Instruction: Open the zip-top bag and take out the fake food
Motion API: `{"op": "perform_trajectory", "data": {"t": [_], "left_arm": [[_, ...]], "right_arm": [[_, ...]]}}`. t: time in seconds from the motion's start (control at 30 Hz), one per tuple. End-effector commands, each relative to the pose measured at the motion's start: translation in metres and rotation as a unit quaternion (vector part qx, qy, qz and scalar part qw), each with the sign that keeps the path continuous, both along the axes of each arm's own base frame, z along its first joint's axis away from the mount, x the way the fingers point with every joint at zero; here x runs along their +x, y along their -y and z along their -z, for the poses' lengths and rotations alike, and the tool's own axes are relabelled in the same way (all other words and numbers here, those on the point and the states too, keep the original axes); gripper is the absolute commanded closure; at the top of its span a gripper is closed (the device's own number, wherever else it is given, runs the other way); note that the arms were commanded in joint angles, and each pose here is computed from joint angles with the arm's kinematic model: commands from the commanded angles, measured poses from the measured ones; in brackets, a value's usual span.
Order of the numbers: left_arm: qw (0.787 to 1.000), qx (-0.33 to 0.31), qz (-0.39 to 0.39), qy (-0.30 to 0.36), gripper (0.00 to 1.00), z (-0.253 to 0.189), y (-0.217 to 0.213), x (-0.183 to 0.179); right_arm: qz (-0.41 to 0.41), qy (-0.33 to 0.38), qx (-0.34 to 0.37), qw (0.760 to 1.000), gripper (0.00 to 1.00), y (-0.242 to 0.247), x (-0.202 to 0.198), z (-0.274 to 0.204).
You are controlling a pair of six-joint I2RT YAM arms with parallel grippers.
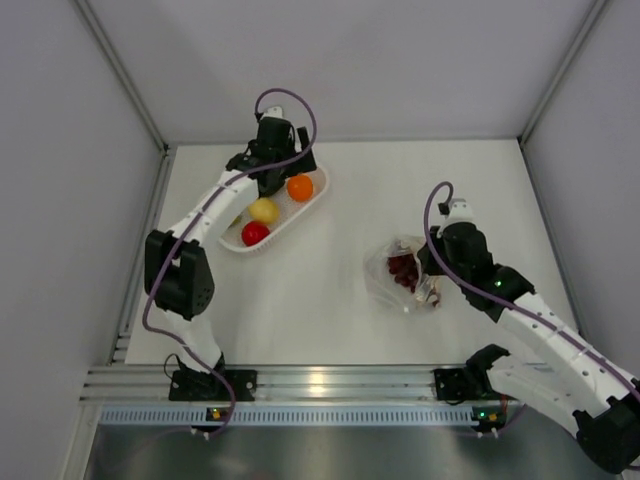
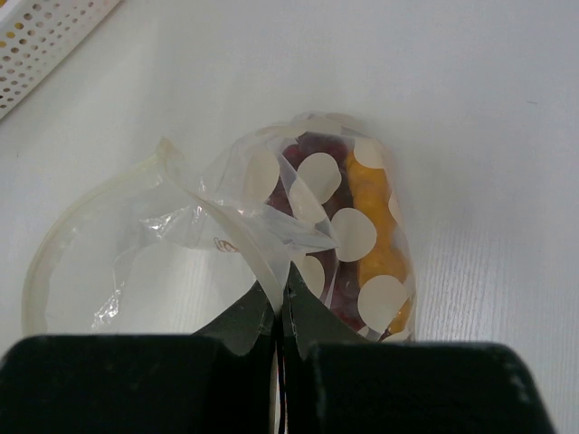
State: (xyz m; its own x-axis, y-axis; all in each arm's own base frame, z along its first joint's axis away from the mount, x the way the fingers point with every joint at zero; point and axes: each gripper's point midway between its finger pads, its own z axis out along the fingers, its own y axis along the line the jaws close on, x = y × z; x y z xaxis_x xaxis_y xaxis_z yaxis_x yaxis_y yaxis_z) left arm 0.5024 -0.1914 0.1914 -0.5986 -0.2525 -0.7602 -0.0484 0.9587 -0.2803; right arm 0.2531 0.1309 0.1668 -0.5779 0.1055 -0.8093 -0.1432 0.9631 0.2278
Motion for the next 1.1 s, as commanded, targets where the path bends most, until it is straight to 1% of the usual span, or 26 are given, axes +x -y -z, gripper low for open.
{"op": "perform_trajectory", "data": {"t": [0.0, 0.03, 0.1, 0.13, 0.17, 0.23, 0.27, 0.3, 0.33, 0.37, 0.4, 0.43, 0.47, 0.5, 0.53, 0.57, 0.6, 0.7, 0.73, 0.8, 0.83, 0.93, 0.97, 1.0, 1.07], "left_arm": [[0.997, -0.039, 0.029, 0.057, 0.01, -0.062, 0.025, -0.034], [0.996, -0.047, 0.033, 0.072, 0.01, -0.079, 0.028, -0.045], [0.995, -0.047, 0.051, 0.072, 0.01, -0.079, 0.049, -0.069], [0.993, -0.048, 0.053, 0.091, 0.01, -0.092, 0.053, -0.078], [0.992, -0.047, 0.08, 0.091, 0.01, -0.089, 0.075, -0.096], [0.989, -0.049, 0.097, 0.104, 0.01, -0.097, 0.093, -0.115], [0.986, -0.048, 0.115, 0.109, 0.01, -0.098, 0.112, -0.133], [0.985, -0.047, 0.126, 0.108, 0.01, -0.094, 0.121, -0.145], [0.982, -0.056, 0.135, 0.119, 0.01, -0.102, 0.129, -0.155], [0.978, -0.061, 0.153, 0.125, 0.02, -0.104, 0.146, -0.174], [0.977, -0.063, 0.161, 0.123, 0.02, -0.098, 0.153, -0.184], [0.975, -0.071, 0.165, 0.133, 0.03, -0.104, 0.157, -0.194], [0.969, -0.086, 0.182, 0.146, 0.04, -0.11, 0.173, -0.211], [0.966, -0.095, 0.178, 0.158, 0.05, -0.118, 0.175, -0.219], [0.966, -0.094, 0.184, 0.158, 0.06, -0.109, 0.179, -0.226], [0.961, -0.108, 0.192, 0.165, 0.08, -0.112, 0.189, -0.239], [0.96, -0.119, 0.19, 0.169, 0.1, -0.114, 0.191, -0.245], [0.958, -0.133, 0.201, 0.155, 0.18, -0.102, 0.205, -0.262], [0.957, -0.137, 0.207, 0.148, 0.22, -0.097, 0.211, -0.268], [0.958, -0.137, 0.209, 0.141, 0.25, -0.087, 0.219, -0.271], [0.958, -0.138, 0.212, 0.135, 0.32, -0.083, 0.224, -0.274], [0.958, -0.145, 0.217, 0.121, 0.44, -0.072, 0.235, -0.276], [0.959, -0.144, 0.215, 0.116, 0.52, -0.065, 0.238, -0.276], [0.958, -0.149, 0.213, 0.117, 0.55, -0.065, 0.24, -0.275], [0.959, -0.149, 0.212, 0.113, 0.57, -0.059, 0.244, -0.274]], "right_arm": [[-0.006, 0.038, 0.021, 0.999, 1.0, -0.009, 0.011, -0.03], [-0.006, 0.04, 0.022, 0.999, 1.0, -0.009, 0.012, -0.031], [-0.005, 0.043, 0.023, 0.999, 1.0, -0.009, 0.012, -0.034], [-0.004, 0.044, 0.023, 0.999, 1.0, -0.008, 0.012, -0.035], [-0.004, 0.046, 0.023, 0.999, 1.0, -0.009, 0.013, -0.036], [-0.004, 0.047, 0.022, 0.999, 1.0, -0.008, 0.012, -0.038], [-0.003, 0.047, 0.02, 0.999, 1.0, -0.007, 0.012, -0.039], [-0.004, 0.047, 0.019, 0.999, 1.0, -0.007, 0.012, -0.04], [-0.003, 0.047, 0.016, 0.999, 1.0, -0.006, 0.011, -0.04], [-0.001, 0.048, 0.012, 0.999, 1.0, -0.004, 0.011, -0.041], [0.001, 0.049, 0.012, 0.999, 1.0, -0.003, 0.011, -0.041], [0.003, 0.049, 0.01, 0.999, 1.0, -0.001, 0.011, -0.041], [0.004, 0.052, 0.009, 0.999, 1.0, -0.001, 0.011, -0.042], [0.006, 0.055, 0.01, 0.998, 1.0, 0.001, 0.01, -0.044], [0.006, 0.054, 0.009, 0.998, 1.0, 0.001, 0.01, -0.043], [0.01, 0.055, 0.008, 0.998, 1.0, 0.002, 0.01, -0.044], [0.01, 0.054, 0.008, 0.998, 1.0, 0.003, 0.009, -0.044], [0.014, 0.057, 0.011, 0.998, 1.0, 0.004, 0.008, -0.045], [0.015, 0.057, 0.013, 0.998, 1.0, 0.004, 0.008, -0.045], [0.016, 0.059, 0.016, 0.998, 1.0, 0.004, 0.007, -0.046], [0.018, 0.06, 0.018, 0.998, 1.0, 0.005, 0.007, -0.047], [0.02, 0.062, 0.021, 0.998, 1.0, 0.006, 0.006, -0.048], [0.022, 0.064, 0.025, 0.997, 1.0, 0.007, 0.005, -0.05], [0.022, 0.066, 0.025, 0.997, 1.0, 0.007, 0.005, -0.051], [0.023, 0.066, 0.027, 0.997, 1.0, 0.007, 0.004, -0.051]]}}
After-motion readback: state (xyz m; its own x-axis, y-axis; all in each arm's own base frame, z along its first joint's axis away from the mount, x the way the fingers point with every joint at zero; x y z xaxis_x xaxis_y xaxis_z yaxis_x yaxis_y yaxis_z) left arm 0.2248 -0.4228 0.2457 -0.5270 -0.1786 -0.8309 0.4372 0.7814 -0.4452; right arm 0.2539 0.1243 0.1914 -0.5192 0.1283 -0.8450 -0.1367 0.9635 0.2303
